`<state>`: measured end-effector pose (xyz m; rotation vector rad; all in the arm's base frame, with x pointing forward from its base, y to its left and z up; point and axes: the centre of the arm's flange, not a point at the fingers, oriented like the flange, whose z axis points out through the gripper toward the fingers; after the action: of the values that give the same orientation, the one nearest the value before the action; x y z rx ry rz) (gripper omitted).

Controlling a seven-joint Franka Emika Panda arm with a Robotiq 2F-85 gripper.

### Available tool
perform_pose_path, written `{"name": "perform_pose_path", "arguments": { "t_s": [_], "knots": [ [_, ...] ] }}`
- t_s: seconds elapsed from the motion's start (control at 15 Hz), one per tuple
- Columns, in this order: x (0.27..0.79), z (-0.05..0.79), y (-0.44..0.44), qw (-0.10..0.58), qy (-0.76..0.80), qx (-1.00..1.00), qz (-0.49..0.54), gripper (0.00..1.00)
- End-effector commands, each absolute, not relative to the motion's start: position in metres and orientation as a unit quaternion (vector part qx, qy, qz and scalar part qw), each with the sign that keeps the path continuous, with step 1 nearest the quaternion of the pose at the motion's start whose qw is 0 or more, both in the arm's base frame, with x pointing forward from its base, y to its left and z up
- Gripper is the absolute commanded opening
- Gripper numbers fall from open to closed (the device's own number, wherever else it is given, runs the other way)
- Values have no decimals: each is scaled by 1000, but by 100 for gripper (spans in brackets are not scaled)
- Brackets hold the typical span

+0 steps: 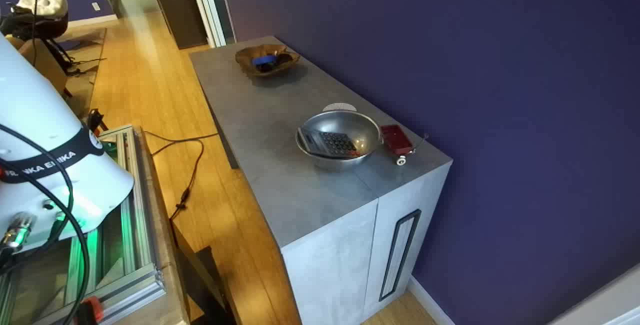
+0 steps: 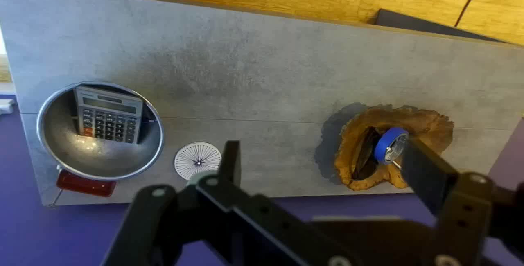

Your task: Remove the blue masking tape from the wooden plate and put it on the white circular object on the table

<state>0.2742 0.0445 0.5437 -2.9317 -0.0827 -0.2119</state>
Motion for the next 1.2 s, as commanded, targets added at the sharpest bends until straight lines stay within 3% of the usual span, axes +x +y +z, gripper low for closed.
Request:
{"name": "perform_pose_path", "arguments": {
  "t_s": [0.0,0.47,0.73,1.13],
  "knots": [
    [274,544,44,100,-28,-992,-72,100],
    [274,544,44,100,-28,-992,-72,100],
    [332,498,117,123,-78,-987,-72,100],
    [388,415,222,26,-128,-990,-57,100]
  ]
}}
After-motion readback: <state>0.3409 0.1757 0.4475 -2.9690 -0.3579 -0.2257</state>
